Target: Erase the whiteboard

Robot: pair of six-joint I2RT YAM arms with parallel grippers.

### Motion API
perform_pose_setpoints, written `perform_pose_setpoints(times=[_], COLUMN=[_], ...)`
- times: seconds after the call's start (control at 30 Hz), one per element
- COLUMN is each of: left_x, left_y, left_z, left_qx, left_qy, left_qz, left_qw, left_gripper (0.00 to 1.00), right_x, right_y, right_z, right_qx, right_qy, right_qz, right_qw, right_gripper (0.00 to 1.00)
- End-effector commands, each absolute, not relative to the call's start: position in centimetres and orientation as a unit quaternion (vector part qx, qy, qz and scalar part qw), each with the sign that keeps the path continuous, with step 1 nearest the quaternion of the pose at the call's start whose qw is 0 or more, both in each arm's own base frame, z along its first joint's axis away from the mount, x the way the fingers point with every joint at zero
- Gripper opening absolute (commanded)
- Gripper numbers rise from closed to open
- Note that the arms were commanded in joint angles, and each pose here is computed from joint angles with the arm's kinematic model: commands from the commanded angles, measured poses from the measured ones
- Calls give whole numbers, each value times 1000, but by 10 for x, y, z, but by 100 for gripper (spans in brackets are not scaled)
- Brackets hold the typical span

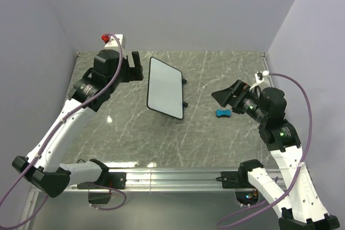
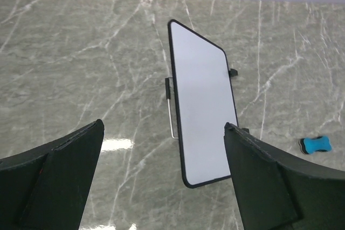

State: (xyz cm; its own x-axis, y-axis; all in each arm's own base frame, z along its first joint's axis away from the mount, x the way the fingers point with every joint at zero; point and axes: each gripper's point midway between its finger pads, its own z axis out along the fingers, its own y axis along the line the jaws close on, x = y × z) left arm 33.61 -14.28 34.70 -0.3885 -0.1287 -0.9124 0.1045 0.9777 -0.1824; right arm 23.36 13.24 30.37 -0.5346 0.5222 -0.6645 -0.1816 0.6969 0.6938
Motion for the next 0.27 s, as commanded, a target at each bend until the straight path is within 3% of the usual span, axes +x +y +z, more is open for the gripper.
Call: perform_pose_setpoints(times=[0.0,0.23], left_x=[336,338], left_y=[-130,-117], left_z=[364,369], left_qx=[-14,-29], left_qy=[806,801], left_qz=[-99,-81], left_qw=[583,593], left_gripper=[98,99], right_x=[235,242], right_y=[137,145], right_z=[324,334], right_qx=[94,85], right_qy=[770,764], right_qz=[396,413], right_qw=[492,488], right_gripper=[100,99])
